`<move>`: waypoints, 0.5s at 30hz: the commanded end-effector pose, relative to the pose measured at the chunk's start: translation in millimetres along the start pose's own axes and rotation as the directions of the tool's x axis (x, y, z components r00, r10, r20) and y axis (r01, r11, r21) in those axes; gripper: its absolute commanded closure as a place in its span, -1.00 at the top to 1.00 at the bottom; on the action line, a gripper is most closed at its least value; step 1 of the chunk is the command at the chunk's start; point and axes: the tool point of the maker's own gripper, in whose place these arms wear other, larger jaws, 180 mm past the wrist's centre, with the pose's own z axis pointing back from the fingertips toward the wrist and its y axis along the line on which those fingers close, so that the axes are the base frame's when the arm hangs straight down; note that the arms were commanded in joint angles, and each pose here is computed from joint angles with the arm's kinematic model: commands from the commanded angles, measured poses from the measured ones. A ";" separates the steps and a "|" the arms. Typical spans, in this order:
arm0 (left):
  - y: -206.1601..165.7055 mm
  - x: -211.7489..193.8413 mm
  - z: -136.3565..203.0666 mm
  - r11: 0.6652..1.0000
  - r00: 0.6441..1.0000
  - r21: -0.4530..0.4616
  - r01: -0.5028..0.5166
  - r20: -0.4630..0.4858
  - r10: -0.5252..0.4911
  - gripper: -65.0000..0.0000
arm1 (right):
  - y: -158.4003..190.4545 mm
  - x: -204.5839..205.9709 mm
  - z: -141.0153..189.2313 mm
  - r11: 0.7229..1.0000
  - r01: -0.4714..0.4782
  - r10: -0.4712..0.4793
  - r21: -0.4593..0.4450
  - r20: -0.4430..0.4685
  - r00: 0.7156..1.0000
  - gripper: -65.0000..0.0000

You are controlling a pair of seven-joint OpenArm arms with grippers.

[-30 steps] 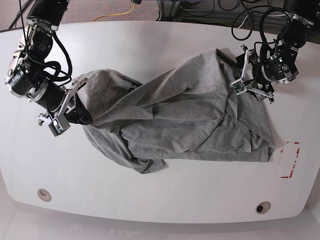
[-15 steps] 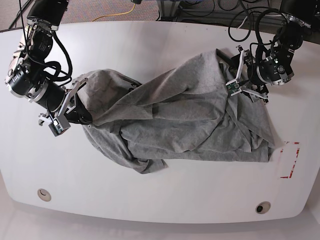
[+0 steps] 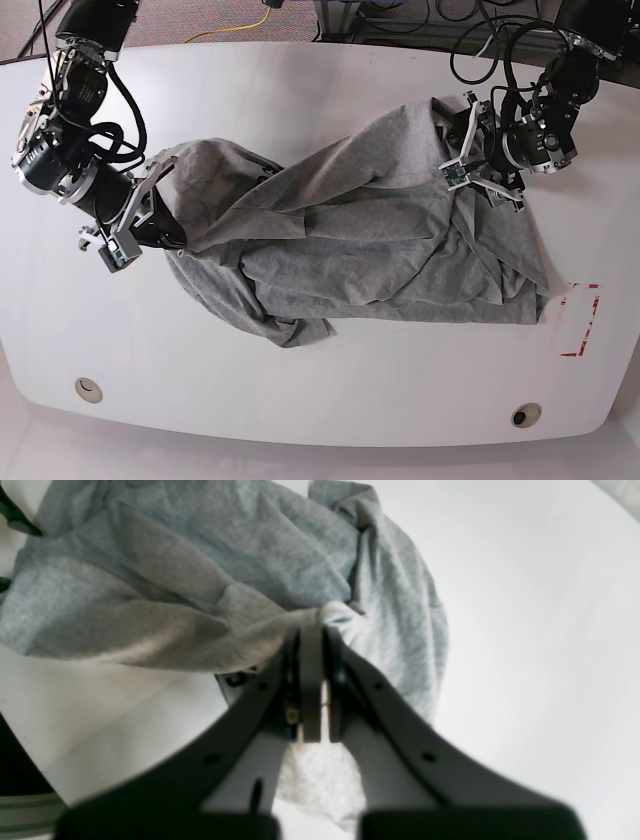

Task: Layout the t-shirt on the table in an organized manner, then fold the t-shirt properly
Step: 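Grasp the opposite edge of the shirt with the left gripper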

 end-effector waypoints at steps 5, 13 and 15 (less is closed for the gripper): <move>6.1 8.1 4.1 1.000 1.000 0.016 0.006 0.028 -0.006 -0.09 | -2.1 14.7 4.3 1.000 -0.019 0.020 -0.006 0.052 0.998 -1.00; 4.4 11.5 2.4 1.000 0.999 0.013 -0.001 0.037 0.001 -0.88 | -1.9 14.2 4.3 1.000 -0.019 0.019 -0.005 0.051 0.999 -1.00; 4.4 11.5 2.4 1.000 0.999 0.013 -0.001 0.037 0.001 -0.98 | -2.1 14.7 4.3 1.000 -0.019 0.020 -0.006 0.052 0.998 -1.00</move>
